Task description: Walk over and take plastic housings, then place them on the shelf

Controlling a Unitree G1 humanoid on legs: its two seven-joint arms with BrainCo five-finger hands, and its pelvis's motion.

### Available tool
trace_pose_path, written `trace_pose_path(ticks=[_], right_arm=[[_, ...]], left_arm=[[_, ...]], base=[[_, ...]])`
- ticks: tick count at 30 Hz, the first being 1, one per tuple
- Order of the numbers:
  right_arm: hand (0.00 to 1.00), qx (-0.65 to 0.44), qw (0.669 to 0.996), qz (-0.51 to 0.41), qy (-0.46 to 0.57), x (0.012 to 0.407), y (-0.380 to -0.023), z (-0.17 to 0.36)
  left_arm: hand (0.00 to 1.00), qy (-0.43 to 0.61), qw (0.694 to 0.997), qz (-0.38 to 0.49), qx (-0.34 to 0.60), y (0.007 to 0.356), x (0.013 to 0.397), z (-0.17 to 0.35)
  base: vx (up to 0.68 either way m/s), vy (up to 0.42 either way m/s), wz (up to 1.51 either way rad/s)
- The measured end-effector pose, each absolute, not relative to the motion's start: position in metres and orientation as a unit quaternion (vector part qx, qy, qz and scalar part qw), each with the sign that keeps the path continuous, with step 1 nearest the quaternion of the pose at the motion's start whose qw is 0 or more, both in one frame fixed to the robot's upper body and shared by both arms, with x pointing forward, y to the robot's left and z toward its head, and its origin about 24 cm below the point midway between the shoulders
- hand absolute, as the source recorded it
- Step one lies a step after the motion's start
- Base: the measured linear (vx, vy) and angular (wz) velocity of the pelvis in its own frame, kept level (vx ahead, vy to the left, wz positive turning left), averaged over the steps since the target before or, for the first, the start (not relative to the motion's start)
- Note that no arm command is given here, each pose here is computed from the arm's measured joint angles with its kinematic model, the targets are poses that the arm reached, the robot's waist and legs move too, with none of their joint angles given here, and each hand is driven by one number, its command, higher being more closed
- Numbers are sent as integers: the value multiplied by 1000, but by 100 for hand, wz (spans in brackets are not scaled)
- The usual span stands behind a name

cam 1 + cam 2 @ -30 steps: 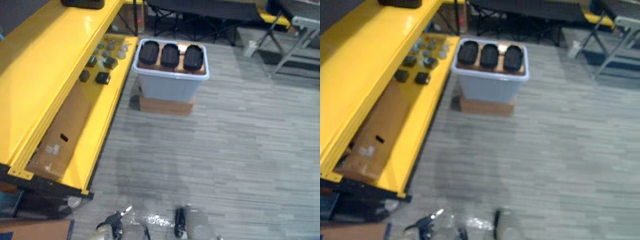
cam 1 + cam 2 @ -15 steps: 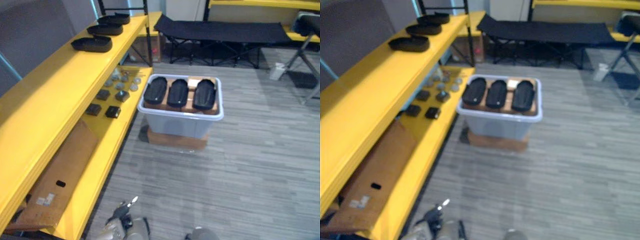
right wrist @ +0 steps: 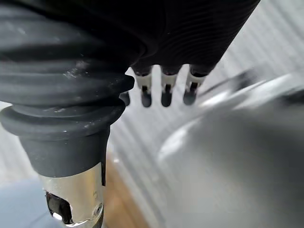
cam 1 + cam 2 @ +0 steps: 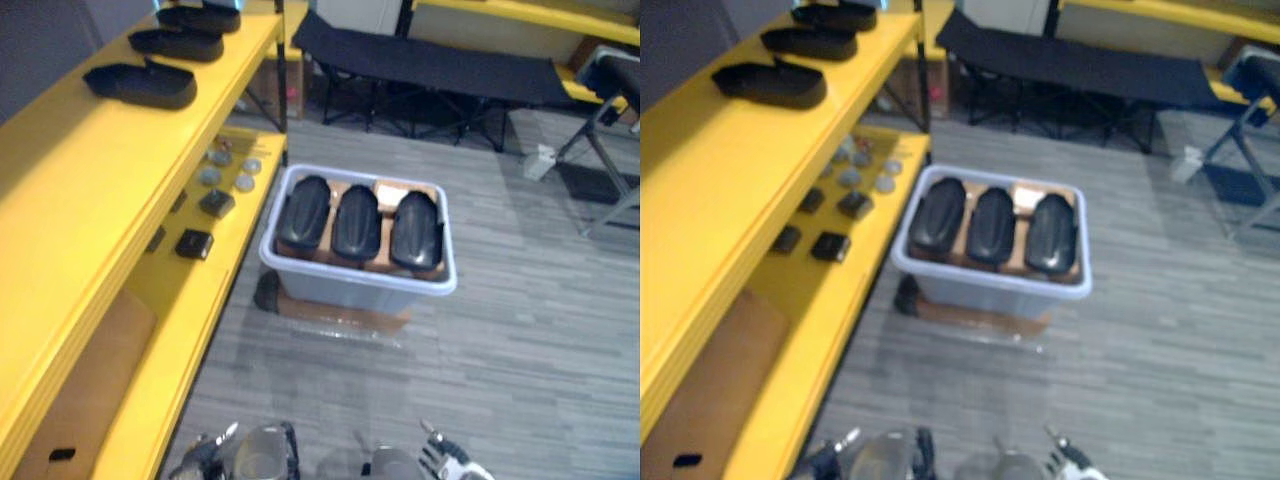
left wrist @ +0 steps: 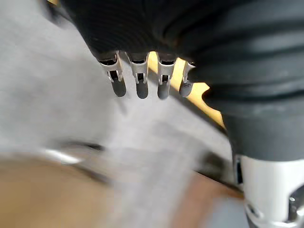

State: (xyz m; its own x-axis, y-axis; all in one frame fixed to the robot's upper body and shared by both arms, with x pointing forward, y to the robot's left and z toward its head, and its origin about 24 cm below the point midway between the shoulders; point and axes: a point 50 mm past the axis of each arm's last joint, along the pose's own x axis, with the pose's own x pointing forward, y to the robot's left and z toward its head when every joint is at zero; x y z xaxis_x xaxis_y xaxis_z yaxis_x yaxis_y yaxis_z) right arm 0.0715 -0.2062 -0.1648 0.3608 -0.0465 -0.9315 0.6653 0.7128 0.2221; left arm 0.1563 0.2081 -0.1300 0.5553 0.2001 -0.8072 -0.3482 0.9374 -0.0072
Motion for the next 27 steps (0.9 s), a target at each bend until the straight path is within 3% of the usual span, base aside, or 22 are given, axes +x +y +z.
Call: trace_pose_path(ticks=[2,6,11,18,22,25,27], right_arm=[[0,309,761,-253,510,66,-210,-165],[0,313,742,-255,536,37,-190,-171],[0,289,757,-267,522,41,-210,-166],[0,279,754,-294,517,41,-221,-163],[0,294,757,-287,508,48,-208,-164],[0,260,780,-267,502,49,-209,-163],[0,208,822,-222,482,61,-208,-159]], left_arm=[[0,434,884,141,-99,192,172,-126],[0,465,865,156,-104,192,161,-133],[0,504,842,117,-154,144,151,-143],[0,471,868,94,-126,155,163,-137],[0,466,876,84,-91,169,166,-134],[0,463,882,55,-64,170,168,-133],[0,448,890,49,-61,169,174,-129]], base=[[302,-135,20],[284,-299,17],[244,-222,13],[159,-36,4],[117,68,-1],[161,81,-5],[121,49,9]])
